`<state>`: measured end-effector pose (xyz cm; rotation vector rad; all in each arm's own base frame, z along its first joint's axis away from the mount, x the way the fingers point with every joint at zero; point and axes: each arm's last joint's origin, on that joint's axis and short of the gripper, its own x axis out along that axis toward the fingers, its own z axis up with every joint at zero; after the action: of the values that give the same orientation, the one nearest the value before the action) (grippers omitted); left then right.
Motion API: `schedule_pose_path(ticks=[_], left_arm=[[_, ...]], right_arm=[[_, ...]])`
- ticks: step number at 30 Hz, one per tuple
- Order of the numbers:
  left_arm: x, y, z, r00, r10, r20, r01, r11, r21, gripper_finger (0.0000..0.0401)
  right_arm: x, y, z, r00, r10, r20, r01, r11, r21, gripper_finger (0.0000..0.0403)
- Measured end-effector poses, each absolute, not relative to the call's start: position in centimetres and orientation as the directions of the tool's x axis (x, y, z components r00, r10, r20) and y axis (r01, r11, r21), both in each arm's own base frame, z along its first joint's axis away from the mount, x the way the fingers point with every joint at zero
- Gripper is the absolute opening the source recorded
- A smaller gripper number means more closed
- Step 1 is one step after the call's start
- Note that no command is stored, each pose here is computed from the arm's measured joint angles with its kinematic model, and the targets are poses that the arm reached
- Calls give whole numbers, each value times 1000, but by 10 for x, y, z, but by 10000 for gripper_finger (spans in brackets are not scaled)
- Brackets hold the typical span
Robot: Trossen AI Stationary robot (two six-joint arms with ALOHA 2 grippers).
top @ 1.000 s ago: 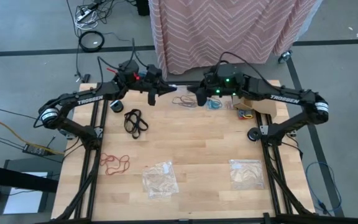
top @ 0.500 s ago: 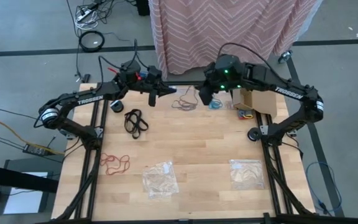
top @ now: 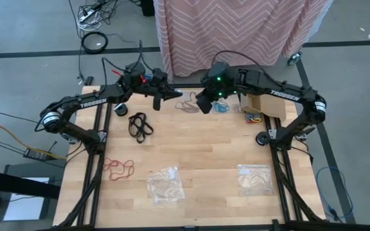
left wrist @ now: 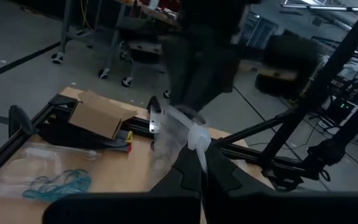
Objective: Sort rubber bands
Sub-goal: Put the black rubber band into the bottom center transparent zip bag, then close the bottom center transparent zip bag
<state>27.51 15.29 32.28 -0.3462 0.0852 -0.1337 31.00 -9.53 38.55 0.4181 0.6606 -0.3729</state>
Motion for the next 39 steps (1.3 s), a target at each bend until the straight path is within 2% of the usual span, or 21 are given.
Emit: schedule_pose_path(ticks=[3, 7, 11, 19, 23, 27, 31, 34, 39], left_arm=[[275, 153, 322, 986, -153, -65, 121, 930, -348, 0], [275, 153, 322, 984, -164, -69, 130, 927, -353, 0], [275, 153, 322, 984, -166, -65, 134, 929, -346, 0], [275, 152, 322, 981, -183, -63, 150, 926, -346, 0], [274, 151, 323, 973, -225, -55, 192, 918, -346, 0], [274, 151, 323, 972, -229, -54, 195, 911, -363, 0], [274, 150, 323, 965, -257, -52, 222, 907, -358, 0], [272, 157, 313, 980, -134, -147, 71, 926, -370, 0], [268, 151, 318, 959, -259, -118, 196, 901, -387, 0]], right_arm=[[309, -96, 391, 750, -228, -620, 458, 856, 239, 2], [298, -92, 405, 793, -197, -577, 377, 902, 211, 23], [289, -88, 412, 809, -180, -560, 325, 930, 171, 72], [294, -86, 415, 851, -99, -516, 222, 957, 184, 191], [304, -89, 412, 863, -106, -495, 216, 961, 171, 223], [315, -93, 402, 852, -109, -513, 217, 964, 155, 229], [327, -96, 393, 848, -103, -520, 210, 966, 150, 217], [334, -97, 385, 841, -82, -535, 202, 965, 168, 205], [334, -93, 390, 859, -46, -509, 169, 965, 198, 191]])
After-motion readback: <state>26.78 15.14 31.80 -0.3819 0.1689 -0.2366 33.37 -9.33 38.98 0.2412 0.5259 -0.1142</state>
